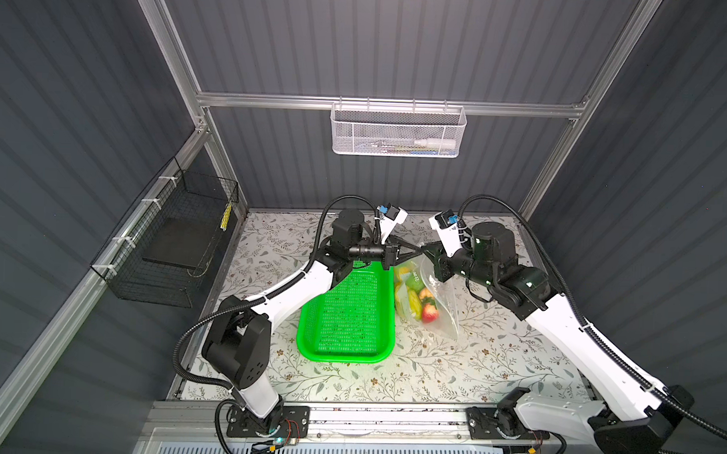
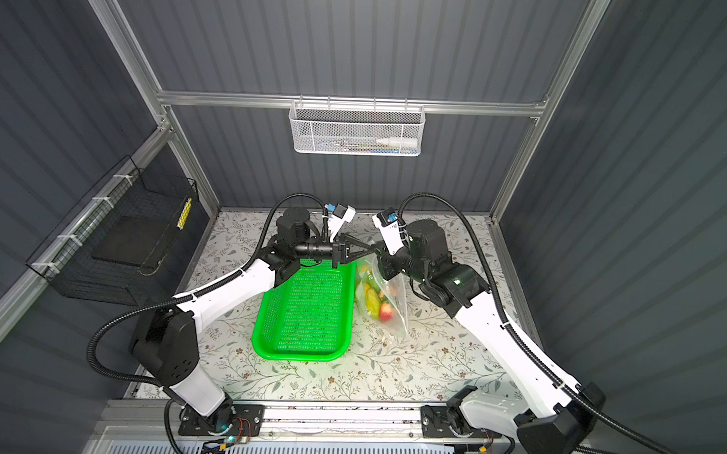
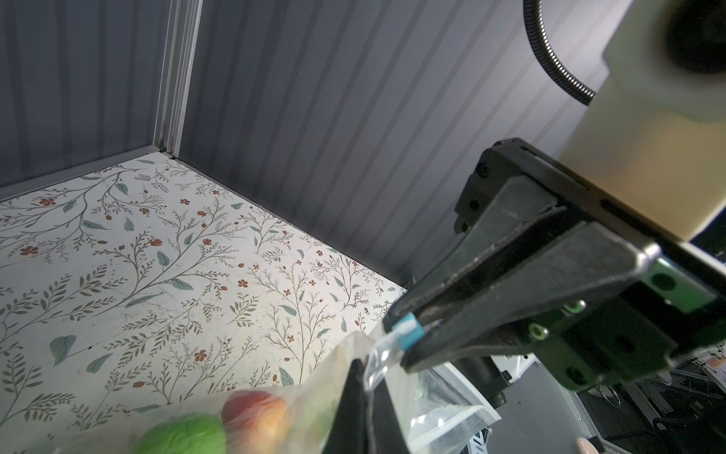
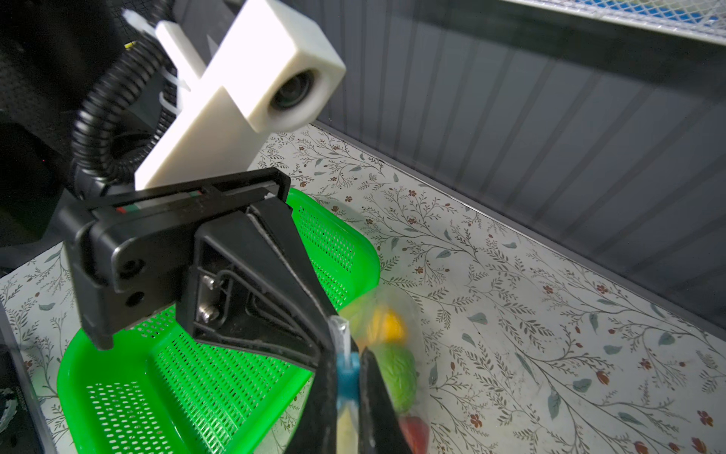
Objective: Place the food in the zip-top bag and seal the zipper
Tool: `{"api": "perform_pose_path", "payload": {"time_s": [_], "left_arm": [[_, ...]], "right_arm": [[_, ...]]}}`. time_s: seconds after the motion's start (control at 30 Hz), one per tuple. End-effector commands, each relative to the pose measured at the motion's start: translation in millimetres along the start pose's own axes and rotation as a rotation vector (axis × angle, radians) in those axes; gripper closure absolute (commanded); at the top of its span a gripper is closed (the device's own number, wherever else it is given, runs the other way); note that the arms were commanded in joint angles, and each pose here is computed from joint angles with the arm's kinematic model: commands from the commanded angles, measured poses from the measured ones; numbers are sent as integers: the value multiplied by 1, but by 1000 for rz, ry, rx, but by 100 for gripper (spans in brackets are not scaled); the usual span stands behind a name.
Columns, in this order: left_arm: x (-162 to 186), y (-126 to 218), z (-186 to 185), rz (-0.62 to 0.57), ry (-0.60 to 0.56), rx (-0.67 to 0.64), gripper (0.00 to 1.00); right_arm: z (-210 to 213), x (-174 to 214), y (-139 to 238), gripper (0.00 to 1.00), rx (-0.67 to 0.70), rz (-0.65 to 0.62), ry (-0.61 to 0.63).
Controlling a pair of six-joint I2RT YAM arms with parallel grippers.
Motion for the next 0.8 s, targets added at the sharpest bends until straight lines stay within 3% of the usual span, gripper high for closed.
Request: {"api": "perform_pose_path", "payload": {"time_s": [0.0, 0.3, 0.33, 0.43, 0.57, 0.63, 0.77], "left_arm": [[-32, 28, 17, -122, -32, -130, 100], [-36, 29, 12, -135, -37, -98, 100], [-38, 29, 11, -139, -41, -91, 100], [-45, 29, 6, -153, -54, -74, 100], [-52, 31, 0, -170, -71, -66, 100], [-52, 30, -1, -170, -72, -61, 100], [-49, 28, 3, -167, -53, -54, 100]], "right_arm": [[-2, 24, 13, 96, 8, 89, -33], [2, 21, 6, 92, -25, 78, -55], [1, 15, 5, 87, -24, 66, -52], [0, -5, 5, 54, -18, 33, -28], [-6, -16, 9, 27, 21, 9, 20], [-9, -16, 11, 18, 36, 11, 51], [-3, -18, 9, 8, 3, 10, 77]]}}
Point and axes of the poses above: each gripper's point midway between its finger pads, its own y axis back along the fingers, its own z axis along the line the jaws close on, x = y × z, the point moved 2 cm from there along y, back along the fingers, and after that the axes turned 1 degree about y, right-handed, at the moved point
